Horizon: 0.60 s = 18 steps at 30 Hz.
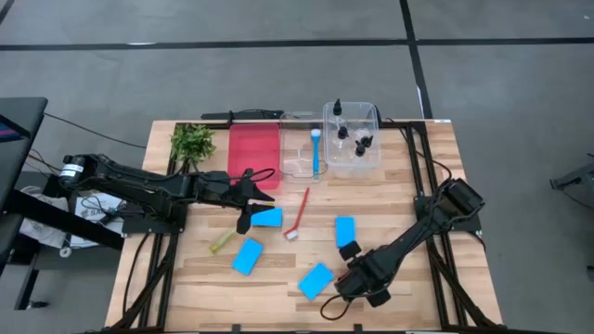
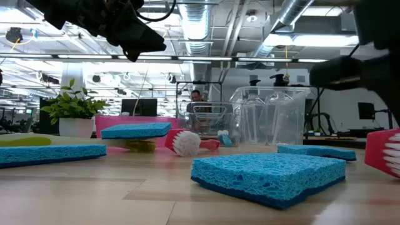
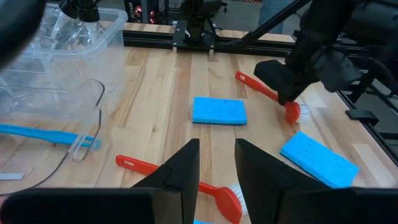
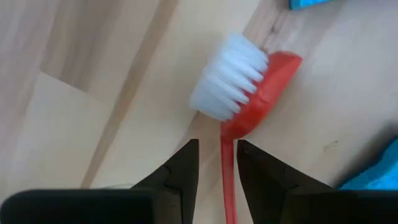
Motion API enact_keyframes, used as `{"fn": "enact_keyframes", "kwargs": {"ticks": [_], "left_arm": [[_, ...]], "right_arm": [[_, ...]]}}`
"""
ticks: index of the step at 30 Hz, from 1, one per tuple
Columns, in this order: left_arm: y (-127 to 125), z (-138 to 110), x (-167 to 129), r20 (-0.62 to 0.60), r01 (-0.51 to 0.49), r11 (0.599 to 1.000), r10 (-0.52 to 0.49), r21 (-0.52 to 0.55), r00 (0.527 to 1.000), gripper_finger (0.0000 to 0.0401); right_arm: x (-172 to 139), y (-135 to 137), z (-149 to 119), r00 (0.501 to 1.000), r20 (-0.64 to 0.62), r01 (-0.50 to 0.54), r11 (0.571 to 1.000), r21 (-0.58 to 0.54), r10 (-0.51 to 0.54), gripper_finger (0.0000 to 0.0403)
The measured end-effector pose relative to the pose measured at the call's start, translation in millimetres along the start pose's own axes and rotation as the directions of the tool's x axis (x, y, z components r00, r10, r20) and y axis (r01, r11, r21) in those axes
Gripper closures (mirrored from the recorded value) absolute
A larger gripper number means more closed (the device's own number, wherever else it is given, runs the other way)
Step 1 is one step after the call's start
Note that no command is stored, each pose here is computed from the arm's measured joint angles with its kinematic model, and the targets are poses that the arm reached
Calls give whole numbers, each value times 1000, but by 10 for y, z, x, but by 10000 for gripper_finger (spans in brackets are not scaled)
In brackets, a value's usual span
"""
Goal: Pick & Place Kitchen Sink Supplies
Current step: Put the bottom orange dish brush into the left transparent bin
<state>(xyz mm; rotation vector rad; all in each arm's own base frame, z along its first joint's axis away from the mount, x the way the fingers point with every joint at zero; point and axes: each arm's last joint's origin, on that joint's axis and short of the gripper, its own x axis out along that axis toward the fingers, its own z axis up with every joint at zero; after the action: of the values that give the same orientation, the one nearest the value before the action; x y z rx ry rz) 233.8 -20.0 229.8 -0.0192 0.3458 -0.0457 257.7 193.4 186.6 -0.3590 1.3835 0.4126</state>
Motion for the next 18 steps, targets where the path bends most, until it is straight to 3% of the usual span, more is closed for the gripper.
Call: {"fn": "enact_keyframes", "kwargs": {"ticks": [18], "left_arm": [[0,-1,0,0,0,1000,0,0,1000,298]], "right_arm": [[0,1,16,1000,15,-3,1000,-15,3,300]]}}
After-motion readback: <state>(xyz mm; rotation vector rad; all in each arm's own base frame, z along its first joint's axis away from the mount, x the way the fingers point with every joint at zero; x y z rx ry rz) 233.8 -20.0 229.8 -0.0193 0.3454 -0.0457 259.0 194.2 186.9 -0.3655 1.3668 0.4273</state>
